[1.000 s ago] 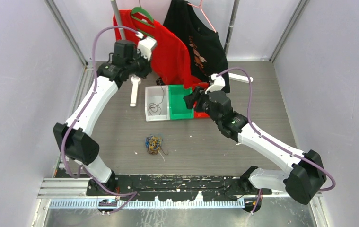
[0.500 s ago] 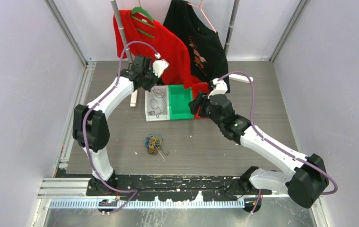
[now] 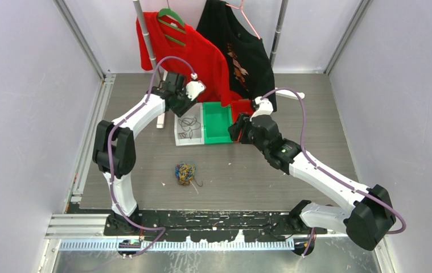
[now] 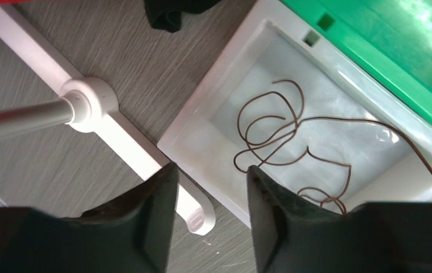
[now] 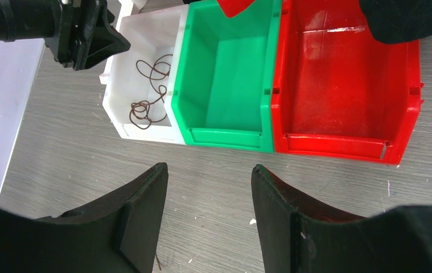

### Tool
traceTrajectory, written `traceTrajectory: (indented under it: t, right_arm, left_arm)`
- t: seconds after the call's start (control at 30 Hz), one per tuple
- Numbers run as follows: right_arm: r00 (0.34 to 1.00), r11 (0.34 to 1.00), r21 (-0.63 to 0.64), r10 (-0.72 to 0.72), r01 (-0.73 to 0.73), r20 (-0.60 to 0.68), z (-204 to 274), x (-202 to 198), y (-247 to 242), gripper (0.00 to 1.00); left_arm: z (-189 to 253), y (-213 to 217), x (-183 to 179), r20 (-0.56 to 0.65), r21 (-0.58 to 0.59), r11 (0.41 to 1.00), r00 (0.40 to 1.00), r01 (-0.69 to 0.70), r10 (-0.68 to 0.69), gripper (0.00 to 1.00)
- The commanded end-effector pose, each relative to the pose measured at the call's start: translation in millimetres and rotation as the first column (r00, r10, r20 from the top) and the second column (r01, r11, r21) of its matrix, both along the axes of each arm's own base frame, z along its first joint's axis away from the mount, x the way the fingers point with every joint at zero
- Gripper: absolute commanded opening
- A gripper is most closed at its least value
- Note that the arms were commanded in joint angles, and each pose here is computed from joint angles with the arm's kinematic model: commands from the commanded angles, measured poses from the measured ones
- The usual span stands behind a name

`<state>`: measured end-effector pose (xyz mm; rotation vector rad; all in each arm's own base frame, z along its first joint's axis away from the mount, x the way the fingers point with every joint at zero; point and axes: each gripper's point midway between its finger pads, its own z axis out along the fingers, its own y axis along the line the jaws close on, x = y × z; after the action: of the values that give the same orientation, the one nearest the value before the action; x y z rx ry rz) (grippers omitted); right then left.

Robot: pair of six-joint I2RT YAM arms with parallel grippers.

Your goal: Untangle the cables

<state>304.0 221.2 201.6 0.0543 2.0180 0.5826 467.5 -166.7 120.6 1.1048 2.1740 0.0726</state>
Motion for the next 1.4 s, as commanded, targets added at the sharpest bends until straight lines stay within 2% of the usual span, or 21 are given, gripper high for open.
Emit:
traceTrajectory:
  t: [0.0,0.1,0.2,0.23,0.4,0.5,0.63,0.83,1.03,1.1,1.23,1.27,1.3,1.37]
  right_arm:
    - [0.998,0.999,0.039,0.01,-0.012,0.056,26.9,1.7,2.0,0.61]
    - [0.998,0.999,0.035,0.021,-0.023,0.054,29.5,0.9,3.3,0.61]
    - [0.998,0.999,0.028,0.03,-0.031,0.046,26.7,-1.3,3.0,0.61]
    - [0.999,0.999,0.023,0.033,-0.033,0.04,24.5,-2.2,2.5,0.61]
    - [0.999,0.999,0.02,0.05,-0.05,0.007,12.0,-9.3,2.6,0.61]
    - [0.999,0.998,0.026,0.054,-0.053,-0.009,7.5,-12.3,2.6,0.61]
    - [0.997,0.998,0.017,0.063,-0.062,-0.034,2.1,-17.5,1.6,0.6]
    - [0.993,0.997,0.014,0.083,-0.082,-0.079,-8.5,-29.8,-1.1,0.54]
    - [0.981,0.987,-0.013,0.158,-0.161,-0.116,-8.7,-48.7,2.3,0.53]
    - [0.974,0.978,-0.052,0.193,-0.201,-0.122,-9.5,-58.6,7.7,0.53]
    - [0.948,0.95,-0.086,0.286,-0.299,-0.141,-9.9,-80.8,27.8,0.55]
    - [0.939,0.942,-0.087,0.31,-0.325,-0.149,-9.7,-85.5,34.3,0.56]
    - [0.929,0.933,-0.088,0.331,-0.348,-0.164,-12.0,-89.0,41.6,0.58]
    - [0.91,0.919,-0.07,0.372,-0.389,-0.183,-15.0,-93.3,57.2,0.59]
  left_arm:
    - [33.2,-12.4,-9.9,-0.021,-0.049,0.997,0.997,0.067,-0.068,0.54]
    - [53.2,-14.6,-18.9,-0.031,-0.082,0.993,0.996,0.082,-0.085,0.62]
    - [78.0,-20.5,-33.3,-0.052,-0.141,0.984,0.992,0.109,-0.118,0.63]
    - [81.1,-24.0,-47.2,-0.096,-0.169,0.978,0.985,0.125,-0.142,0.64]
    - [69.9,-47.9,-127.4,-0.315,-0.318,0.926,0.899,0.202,-0.304,0.74]
    - [46.5,-53.8,-146.9,-0.357,-0.302,0.925,0.872,0.232,-0.335,0.74]
    - [16.4,-51.4,-124.6,-0.286,-0.183,0.955,0.917,0.232,-0.278,0.65]
    - [-5.5,-32.7,-49.5,-0.05,0.017,0.988,0.987,0.155,-0.154,0.47]
    - [-11.5,-21.7,-15.6,0.019,0.022,0.996,0.996,0.092,-0.092,0.44]
    - [-17.8,-18.7,-13.0,0.026,0.037,0.995,0.995,0.093,-0.094,0.49]
    - [-15.9,-19.1,-28.8,-0.045,0.016,0.994,0.993,0.107,-0.106,0.7]
    - [-6.2,-22.7,-38.4,-0.077,-0.021,0.993,0.99,0.115,-0.116,0.77]
    - [8.9,-25.5,-51.5,-0.109,-0.065,0.99,0.985,0.128,-0.135,0.98]
    - [39.1,-30.2,-77.8,-0.168,-0.159,0.975,0.969,0.153,-0.18,0.99]
